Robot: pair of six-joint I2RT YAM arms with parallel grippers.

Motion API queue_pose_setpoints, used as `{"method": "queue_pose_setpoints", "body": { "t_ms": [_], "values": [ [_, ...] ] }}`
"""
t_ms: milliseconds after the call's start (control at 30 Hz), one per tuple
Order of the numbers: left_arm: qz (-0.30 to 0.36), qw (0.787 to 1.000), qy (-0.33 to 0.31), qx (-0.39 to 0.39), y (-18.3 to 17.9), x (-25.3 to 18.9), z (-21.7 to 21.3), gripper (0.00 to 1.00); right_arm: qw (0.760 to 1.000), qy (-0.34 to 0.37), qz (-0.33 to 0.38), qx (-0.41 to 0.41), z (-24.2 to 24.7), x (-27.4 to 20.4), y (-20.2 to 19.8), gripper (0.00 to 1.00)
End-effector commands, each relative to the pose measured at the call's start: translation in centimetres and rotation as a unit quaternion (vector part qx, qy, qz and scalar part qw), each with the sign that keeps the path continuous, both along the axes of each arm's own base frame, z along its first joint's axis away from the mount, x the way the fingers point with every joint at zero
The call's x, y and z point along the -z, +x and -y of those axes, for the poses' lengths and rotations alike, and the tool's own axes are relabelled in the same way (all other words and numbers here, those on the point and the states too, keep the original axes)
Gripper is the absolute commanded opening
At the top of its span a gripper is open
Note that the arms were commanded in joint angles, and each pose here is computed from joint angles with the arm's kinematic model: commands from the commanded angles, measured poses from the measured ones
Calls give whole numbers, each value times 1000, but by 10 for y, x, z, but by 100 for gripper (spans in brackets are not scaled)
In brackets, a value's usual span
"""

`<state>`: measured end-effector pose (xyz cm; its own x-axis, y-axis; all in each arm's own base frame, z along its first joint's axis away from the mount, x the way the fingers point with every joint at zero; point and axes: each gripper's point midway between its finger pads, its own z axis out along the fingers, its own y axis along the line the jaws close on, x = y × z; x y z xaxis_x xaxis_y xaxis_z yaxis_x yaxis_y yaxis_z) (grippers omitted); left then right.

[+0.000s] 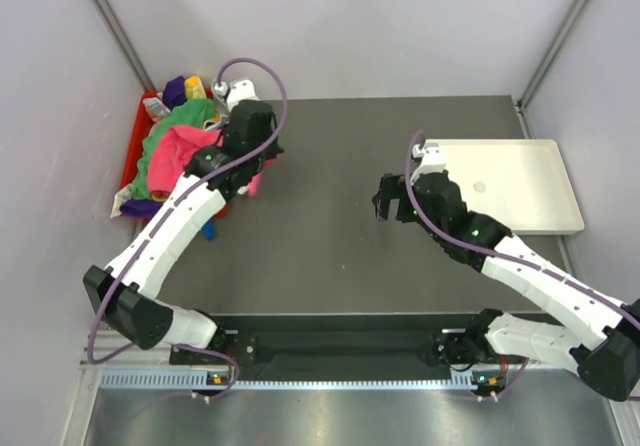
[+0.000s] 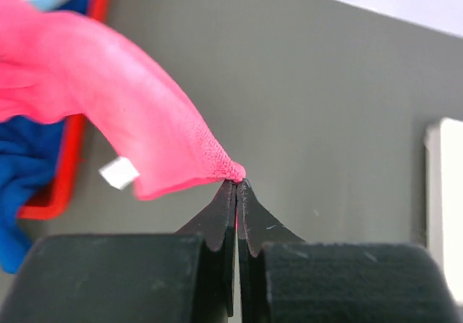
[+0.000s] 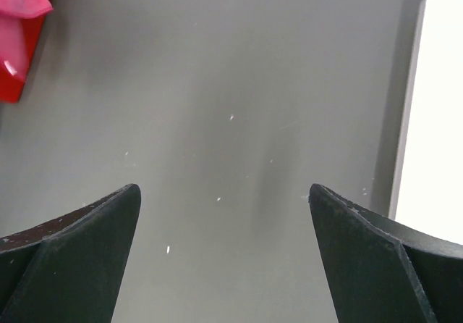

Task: Fold and stack the towels
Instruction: Grab crumpled towel, then move the towel to the center of the board

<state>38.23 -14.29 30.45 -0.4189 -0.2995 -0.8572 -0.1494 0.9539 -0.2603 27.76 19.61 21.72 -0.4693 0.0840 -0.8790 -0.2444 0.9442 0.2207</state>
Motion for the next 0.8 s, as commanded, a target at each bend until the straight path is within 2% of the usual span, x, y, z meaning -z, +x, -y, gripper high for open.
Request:
{"method": "queue_pose_setpoints", "body": {
  "t_ms": [0,233,500,667,767],
  "values": [
    [26,999,-2,29,-14,-27,25,0,999,26,27,34,12,-30,12,100],
    [10,991,0,131,-53,-8,120,0,997,26,15,75,43,-22,22,100],
    [-48,972,4,228,-105,62,220,0,993,22,-9,116,72,3,23,100],
    [-77,971,11,225,-111,107,225,0,992,16,-30,120,78,26,14,100],
    [-74,975,22,206,-107,118,213,8,992,20,-44,117,77,39,10,100]
  ]
}}
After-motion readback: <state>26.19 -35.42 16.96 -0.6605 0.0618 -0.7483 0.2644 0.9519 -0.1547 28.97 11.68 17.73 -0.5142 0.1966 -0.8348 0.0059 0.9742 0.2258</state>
